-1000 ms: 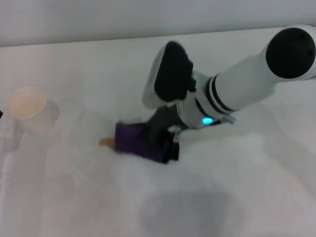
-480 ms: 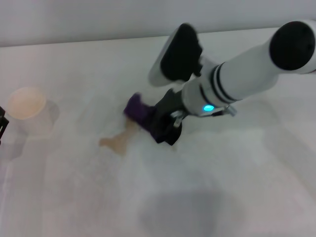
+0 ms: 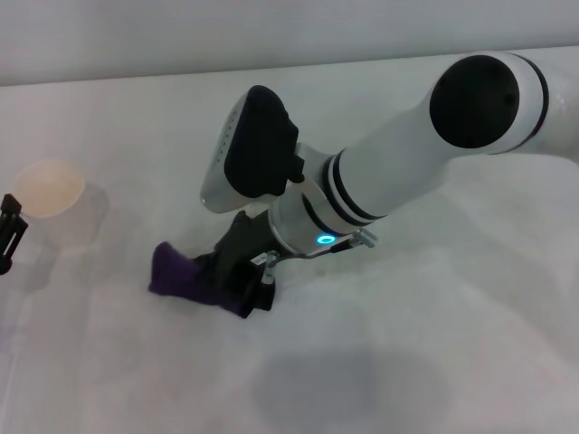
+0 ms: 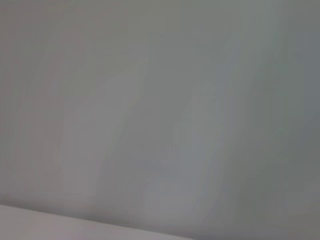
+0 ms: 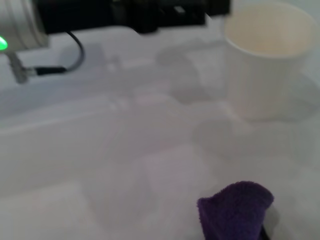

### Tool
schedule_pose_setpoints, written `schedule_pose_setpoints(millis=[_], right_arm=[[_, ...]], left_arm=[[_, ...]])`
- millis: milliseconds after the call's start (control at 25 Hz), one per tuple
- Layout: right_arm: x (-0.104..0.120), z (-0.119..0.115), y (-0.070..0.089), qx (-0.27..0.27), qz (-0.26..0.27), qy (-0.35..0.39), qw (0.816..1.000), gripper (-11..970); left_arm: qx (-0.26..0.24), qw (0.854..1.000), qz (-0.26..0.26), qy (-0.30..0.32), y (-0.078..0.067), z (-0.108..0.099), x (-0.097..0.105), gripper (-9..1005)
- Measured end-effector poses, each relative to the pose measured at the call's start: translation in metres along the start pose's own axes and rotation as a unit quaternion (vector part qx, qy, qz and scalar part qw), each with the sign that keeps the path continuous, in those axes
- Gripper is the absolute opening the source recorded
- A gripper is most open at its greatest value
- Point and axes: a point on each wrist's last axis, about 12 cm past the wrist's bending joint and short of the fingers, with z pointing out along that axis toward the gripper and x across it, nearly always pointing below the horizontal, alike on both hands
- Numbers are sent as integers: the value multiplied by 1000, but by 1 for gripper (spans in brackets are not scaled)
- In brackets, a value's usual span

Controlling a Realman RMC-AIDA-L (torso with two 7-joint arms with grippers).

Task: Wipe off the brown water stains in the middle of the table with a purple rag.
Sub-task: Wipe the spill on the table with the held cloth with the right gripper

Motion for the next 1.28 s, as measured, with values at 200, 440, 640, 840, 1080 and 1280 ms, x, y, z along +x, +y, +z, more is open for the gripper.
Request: schedule_pose_setpoints(millis=[200, 440, 640, 840, 1080, 1280], right_arm=[[-9, 6, 2, 3, -33, -5, 999, 103], [-12, 8, -16, 65, -33, -24, 997, 109], [-14, 4, -41, 118, -30, -23, 992, 114], [-9, -4, -63, 157, 1, -26, 987, 120], [6, -18, -88, 188, 50, -21, 981, 126], [21, -24, -91, 175, 71, -3, 982, 131]], left_arm=[[3, 1000, 3, 1, 0, 0, 0, 891], [3, 1000, 2, 0, 0, 0, 0, 890], [3, 1000, 5, -1, 2, 1, -1, 890], [4, 1000, 7, -2, 2, 3, -2, 891], [0, 1000, 11, -3, 5, 2, -3, 890], [-2, 1000, 12, -3, 7, 2, -3, 890]])
